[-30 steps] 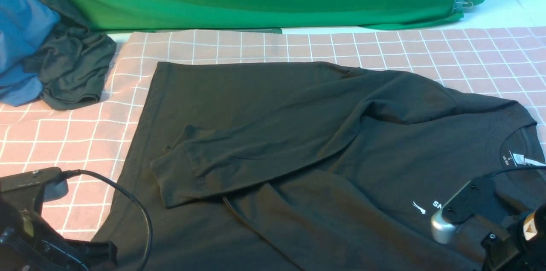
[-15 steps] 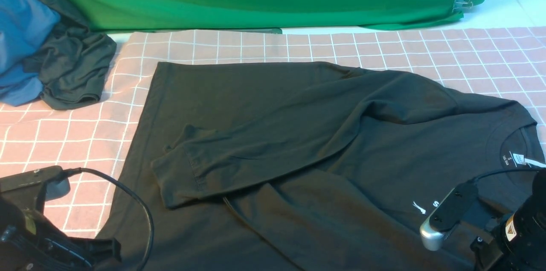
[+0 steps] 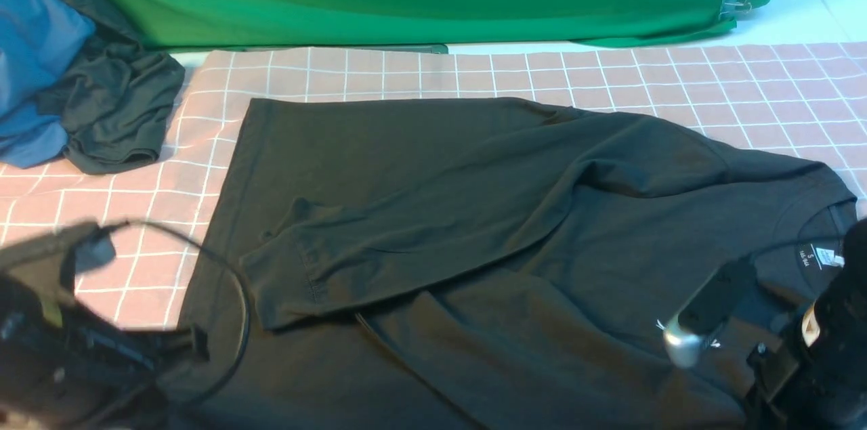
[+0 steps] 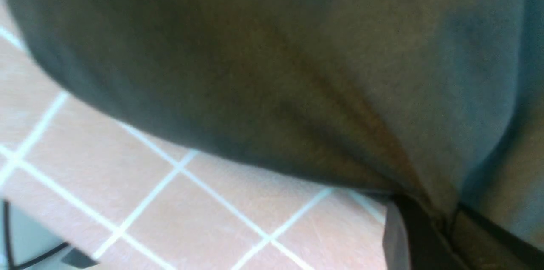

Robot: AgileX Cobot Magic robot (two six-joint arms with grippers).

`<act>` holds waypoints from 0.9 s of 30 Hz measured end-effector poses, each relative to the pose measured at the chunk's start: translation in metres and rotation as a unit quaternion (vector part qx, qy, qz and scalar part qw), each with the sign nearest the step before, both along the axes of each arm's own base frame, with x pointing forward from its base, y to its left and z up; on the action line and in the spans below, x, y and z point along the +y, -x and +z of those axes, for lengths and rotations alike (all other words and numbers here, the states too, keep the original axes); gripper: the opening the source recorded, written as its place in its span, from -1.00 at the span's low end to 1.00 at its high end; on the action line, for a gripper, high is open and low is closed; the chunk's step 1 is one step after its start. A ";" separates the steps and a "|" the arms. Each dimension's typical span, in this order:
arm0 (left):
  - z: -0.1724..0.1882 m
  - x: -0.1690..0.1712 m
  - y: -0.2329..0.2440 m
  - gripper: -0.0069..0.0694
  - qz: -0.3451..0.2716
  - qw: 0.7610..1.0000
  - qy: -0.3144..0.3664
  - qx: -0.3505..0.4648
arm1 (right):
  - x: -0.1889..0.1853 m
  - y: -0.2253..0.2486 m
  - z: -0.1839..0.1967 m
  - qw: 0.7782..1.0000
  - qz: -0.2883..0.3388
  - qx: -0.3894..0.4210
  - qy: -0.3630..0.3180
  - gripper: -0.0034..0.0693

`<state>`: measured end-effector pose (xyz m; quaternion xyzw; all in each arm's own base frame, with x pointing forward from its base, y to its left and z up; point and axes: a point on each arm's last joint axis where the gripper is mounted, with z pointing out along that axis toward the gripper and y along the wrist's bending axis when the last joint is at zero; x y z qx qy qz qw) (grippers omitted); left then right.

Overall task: Fold a long-sleeved shirt over a pink coffee tablecloth.
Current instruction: 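Fold the black garment in half by bringing its near edge over to the far edge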

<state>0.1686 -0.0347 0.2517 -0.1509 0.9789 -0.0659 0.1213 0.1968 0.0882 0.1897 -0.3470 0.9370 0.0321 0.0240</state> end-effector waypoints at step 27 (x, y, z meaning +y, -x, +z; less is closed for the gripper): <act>0.001 0.035 -0.196 -0.74 0.092 0.995 0.022 -0.024 | -0.021 -0.188 0.020 0.985 -0.137 -0.106 -0.022 -0.69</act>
